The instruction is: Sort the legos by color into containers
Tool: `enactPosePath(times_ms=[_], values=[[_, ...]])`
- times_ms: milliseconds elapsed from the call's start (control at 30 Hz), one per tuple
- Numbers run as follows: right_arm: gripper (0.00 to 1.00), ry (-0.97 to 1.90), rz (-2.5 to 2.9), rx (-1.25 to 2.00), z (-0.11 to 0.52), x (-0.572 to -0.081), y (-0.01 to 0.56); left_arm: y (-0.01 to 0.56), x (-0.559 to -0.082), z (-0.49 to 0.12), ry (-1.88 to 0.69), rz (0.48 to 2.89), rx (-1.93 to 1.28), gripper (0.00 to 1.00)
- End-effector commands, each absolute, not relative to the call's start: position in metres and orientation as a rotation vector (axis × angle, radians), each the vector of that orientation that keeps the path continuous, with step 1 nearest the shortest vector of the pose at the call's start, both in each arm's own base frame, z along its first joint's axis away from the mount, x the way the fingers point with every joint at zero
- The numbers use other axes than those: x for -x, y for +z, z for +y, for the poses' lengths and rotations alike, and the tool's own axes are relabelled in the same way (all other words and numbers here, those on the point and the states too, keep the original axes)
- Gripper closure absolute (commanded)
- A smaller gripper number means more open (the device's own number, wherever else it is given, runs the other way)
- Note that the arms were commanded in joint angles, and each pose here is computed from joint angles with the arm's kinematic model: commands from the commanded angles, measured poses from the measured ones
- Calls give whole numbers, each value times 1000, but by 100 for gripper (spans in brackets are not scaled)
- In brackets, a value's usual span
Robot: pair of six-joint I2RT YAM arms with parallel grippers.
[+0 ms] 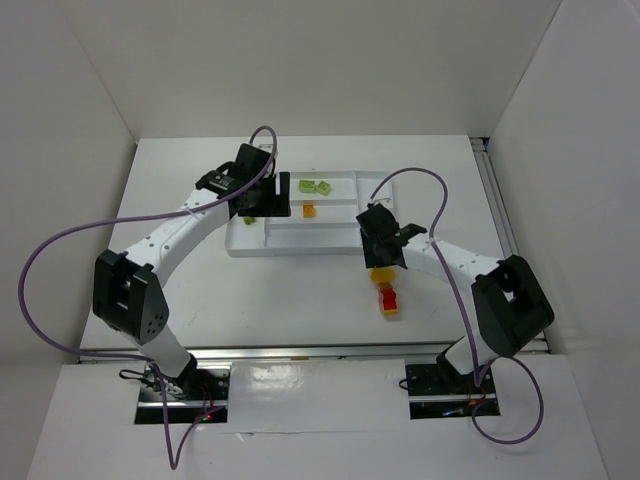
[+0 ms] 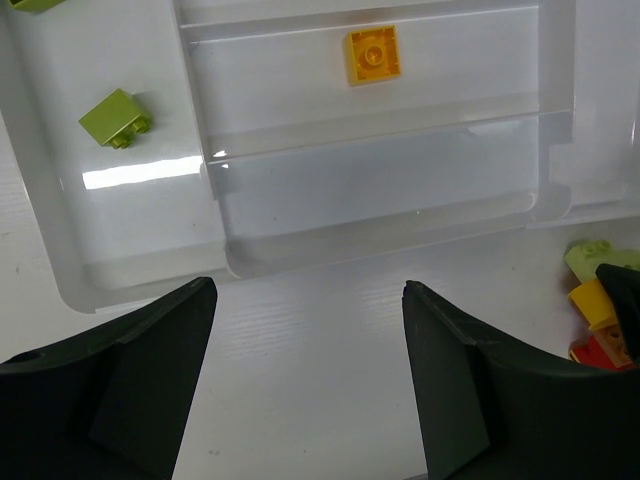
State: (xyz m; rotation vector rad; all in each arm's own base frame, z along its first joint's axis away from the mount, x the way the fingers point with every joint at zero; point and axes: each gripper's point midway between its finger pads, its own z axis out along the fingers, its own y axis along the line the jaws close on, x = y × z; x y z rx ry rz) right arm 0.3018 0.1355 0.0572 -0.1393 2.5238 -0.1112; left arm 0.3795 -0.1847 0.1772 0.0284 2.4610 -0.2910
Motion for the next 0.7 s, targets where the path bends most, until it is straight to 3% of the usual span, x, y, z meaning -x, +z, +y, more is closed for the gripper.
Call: enactPosePath(times_ms=[0, 167, 200, 267, 467, 667], values=[[49, -65, 2470, 89, 138, -309, 70, 189, -387, -186, -279, 2428, -44, 14], [60, -40, 2487, 75, 142, -306, 71, 189, -387, -186, -279, 2428, -44, 14], [67, -28, 2478, 59, 144, -309, 74, 189, -387, -186, -279, 2428, -44, 14], [71, -10, 2462, 37, 145, -310, 84, 192, -390, -184, -269, 2416, -37, 14], [74, -16, 2413, -48, 137, -318, 122, 214, -399, -185, -246, 2365, -128, 14], [77, 66, 2344, -120, 125, -323, 161, 216, -368, -250, -590, 2308, -391, 14]])
